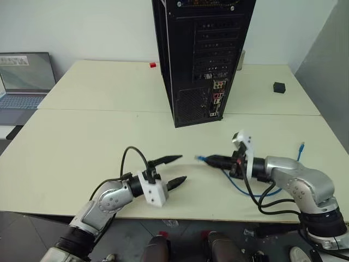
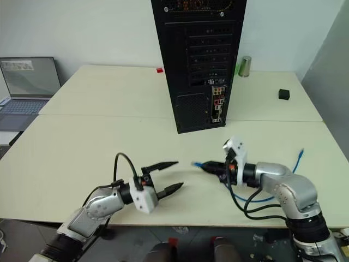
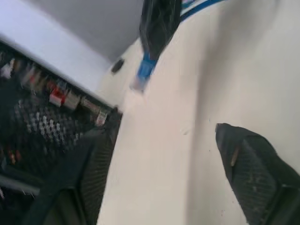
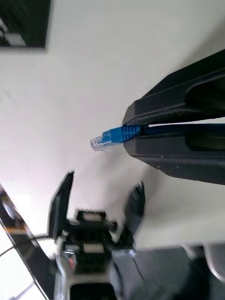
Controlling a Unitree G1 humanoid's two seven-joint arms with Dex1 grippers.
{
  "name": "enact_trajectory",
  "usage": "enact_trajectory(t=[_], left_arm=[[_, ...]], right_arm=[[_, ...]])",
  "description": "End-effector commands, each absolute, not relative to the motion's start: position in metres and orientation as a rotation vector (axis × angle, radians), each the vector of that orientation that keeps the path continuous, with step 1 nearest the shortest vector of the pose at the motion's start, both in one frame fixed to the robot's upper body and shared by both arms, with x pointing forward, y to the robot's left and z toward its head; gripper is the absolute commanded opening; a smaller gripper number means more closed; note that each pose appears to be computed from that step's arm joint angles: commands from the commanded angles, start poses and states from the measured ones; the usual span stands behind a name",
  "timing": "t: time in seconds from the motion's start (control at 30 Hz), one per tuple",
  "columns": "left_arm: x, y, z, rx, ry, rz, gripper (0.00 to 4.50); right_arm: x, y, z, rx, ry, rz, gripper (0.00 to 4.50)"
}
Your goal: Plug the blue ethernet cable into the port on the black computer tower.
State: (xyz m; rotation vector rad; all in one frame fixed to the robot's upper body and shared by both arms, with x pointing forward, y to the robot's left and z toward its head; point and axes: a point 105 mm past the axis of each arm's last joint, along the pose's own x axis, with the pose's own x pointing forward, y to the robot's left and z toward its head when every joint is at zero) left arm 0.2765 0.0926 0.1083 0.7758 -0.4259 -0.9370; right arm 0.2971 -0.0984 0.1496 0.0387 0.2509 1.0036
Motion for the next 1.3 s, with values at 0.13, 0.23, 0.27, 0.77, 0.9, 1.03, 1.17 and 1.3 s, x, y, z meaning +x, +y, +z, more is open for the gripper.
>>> enact_trajectory(t=[0.13,0.23,0.27,0.77,0.9,1.03,1.17,1.3], left_arm=[[0.289,0.063,0.152,0.491,-0.351,-0.852,4.18],[0.307,0.063,0.165,0.390,-0.287,-0.734,4.18],[0.311,0.063,0.168,0.379,-0.276,-0.713,4.18],[0.341,0.053,0.191,0.157,-0.158,-0.534,4.18],[0.341,0.053,0.191,0.158,-0.147,-0.532,4.18],[0.340,0.052,0.193,0.158,-0.149,-0.526,4.18],[0.341,0.054,0.193,0.156,-0.143,-0.520,4.18],[0.341,0.056,0.191,0.163,-0.138,-0.521,4.18]], right_arm=[[0.338,-0.119,0.191,-0.087,-0.026,0.599,0.00],[0.348,-0.119,0.196,-0.120,-0.070,0.464,0.00],[0.351,-0.119,0.197,-0.130,-0.086,0.430,0.00],[0.400,-0.112,0.212,-0.049,-0.125,0.219,0.00],[0.403,-0.110,0.212,-0.037,-0.122,0.215,0.00],[0.408,-0.110,0.212,-0.026,-0.118,0.205,0.00],[0.410,-0.106,0.213,-0.025,-0.120,0.216,0.00],[0.411,-0.103,0.214,-0.024,-0.123,0.225,0.00]])
